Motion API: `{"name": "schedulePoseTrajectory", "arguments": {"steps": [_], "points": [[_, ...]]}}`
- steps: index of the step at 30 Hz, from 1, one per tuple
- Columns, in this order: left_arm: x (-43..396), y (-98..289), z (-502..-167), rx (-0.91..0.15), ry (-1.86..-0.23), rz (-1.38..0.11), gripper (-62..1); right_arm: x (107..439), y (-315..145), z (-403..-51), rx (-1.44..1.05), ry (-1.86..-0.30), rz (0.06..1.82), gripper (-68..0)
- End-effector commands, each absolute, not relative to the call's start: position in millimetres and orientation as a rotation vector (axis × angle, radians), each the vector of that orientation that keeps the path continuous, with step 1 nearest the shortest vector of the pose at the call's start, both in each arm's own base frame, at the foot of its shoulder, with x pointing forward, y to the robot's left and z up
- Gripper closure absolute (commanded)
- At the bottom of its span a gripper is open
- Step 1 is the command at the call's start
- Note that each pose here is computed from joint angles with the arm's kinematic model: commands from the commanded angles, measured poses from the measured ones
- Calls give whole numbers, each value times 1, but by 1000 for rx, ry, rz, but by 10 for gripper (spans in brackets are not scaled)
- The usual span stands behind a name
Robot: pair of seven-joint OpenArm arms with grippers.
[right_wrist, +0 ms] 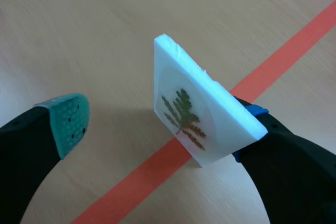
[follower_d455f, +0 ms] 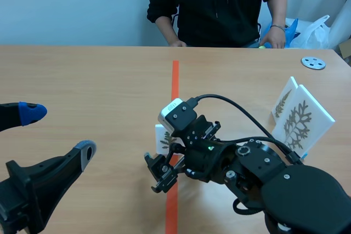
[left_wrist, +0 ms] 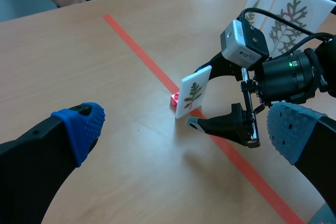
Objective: Sort the leaf by its shape. The table is split by an orange tape line. A compound leaf with several leaflets goes to the left side, a simple leaf with one blade goes to the right side. Return to the home posture when a red brick is placed on the table.
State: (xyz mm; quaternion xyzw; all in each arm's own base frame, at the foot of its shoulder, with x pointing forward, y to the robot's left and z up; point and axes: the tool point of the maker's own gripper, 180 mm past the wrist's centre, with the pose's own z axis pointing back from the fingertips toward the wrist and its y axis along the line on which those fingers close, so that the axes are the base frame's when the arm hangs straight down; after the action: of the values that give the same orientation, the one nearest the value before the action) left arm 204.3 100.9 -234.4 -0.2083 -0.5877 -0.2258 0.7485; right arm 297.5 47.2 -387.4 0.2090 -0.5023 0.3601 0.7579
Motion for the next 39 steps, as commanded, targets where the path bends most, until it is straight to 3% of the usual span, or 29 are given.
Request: {"name": "schedulePoseTrajectory", "arguments": {"steps": [1,5,8,23,28,33,39], "points": [[205,95,-222,-478,-1324,-502,-623,309,45,-375,445,-1142,779,-437],[205,95,-222,-478,-1324,-502,-623,310,43,-375,436,-1146,773,-325],[205,95,-222,-478,-1324,-502,-623,310,41,-377,424,-1147,765,-289],[205,95,-222,-478,-1324,-502,-623,313,36,-380,393,-1148,746,-241],[205,95,-222,-478,-1325,-502,-623,313,38,-380,396,-1145,744,-178],[205,95,-222,-478,-1325,-502,-623,312,37,-382,392,-1136,745,-75],[205,95,-222,-479,-1327,-501,-623,313,38,-379,398,-1151,743,-62]]}}
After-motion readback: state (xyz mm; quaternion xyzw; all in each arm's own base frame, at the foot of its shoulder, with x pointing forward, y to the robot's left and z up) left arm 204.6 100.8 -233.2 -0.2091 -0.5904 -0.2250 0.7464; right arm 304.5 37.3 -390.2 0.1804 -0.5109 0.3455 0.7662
